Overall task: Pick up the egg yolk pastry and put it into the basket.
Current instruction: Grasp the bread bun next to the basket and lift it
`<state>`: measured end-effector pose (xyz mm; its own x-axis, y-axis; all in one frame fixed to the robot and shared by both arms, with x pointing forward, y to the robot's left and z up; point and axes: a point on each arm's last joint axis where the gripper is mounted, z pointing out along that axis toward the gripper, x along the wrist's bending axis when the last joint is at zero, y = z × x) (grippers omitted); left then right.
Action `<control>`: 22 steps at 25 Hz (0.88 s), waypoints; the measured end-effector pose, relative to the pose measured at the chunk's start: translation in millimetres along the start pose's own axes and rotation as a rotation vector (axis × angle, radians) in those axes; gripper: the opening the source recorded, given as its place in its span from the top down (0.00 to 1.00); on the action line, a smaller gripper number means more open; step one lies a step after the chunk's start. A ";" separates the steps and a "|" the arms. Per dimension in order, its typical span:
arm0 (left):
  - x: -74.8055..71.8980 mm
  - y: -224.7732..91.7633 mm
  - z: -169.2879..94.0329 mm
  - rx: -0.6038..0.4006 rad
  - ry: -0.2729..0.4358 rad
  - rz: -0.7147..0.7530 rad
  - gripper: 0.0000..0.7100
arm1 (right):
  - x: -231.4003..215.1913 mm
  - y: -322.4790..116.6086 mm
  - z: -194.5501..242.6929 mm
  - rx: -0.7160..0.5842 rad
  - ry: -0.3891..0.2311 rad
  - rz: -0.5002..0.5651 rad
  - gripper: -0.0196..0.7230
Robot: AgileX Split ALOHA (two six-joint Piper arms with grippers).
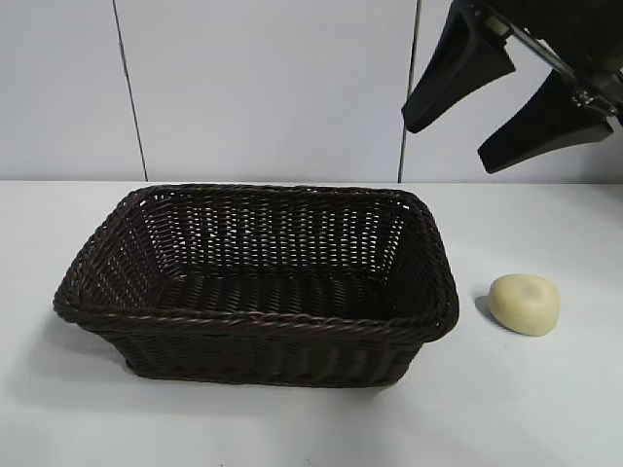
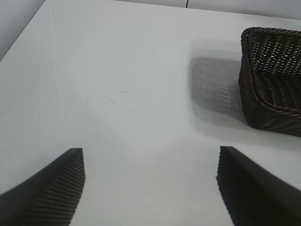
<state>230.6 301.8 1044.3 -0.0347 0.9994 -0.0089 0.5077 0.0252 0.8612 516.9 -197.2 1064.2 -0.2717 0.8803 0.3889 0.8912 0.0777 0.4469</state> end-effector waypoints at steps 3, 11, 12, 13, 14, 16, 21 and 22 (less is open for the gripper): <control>0.0 0.0 0.0 0.000 0.000 0.000 0.20 | -8.6 7.0 -0.3 0.036 -0.063 -0.006 0.25; 0.0 0.0 0.0 0.000 0.000 0.000 0.20 | -74.9 16.5 -11.8 0.030 -0.170 0.158 0.25; 0.0 0.0 0.0 0.000 0.000 0.000 0.20 | -82.9 16.7 -13.3 0.027 -0.180 0.178 0.25; 0.0 0.0 0.0 0.000 0.000 0.000 0.20 | -88.7 16.8 -14.2 0.025 -0.187 0.193 0.25; 0.0 0.0 0.0 0.000 0.000 0.000 0.20 | -93.8 16.6 -15.0 0.024 -0.194 0.206 0.25; 0.0 0.0 0.0 0.000 0.000 0.000 0.20 | -99.2 16.9 -12.6 0.026 -0.200 0.218 0.25; 0.0 0.0 0.0 0.000 0.000 0.000 0.20 | -111.6 17.2 9.2 0.069 -0.199 0.249 0.25; 0.0 0.0 0.0 0.000 0.000 0.000 0.20 | -115.4 17.4 15.7 0.077 -0.199 0.259 0.25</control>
<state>230.6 301.8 1044.3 -0.0347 0.9994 -0.0089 0.5077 0.0252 0.8612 569.5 -290.0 1014.4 0.0365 0.9490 0.3131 0.9483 -0.1317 0.2889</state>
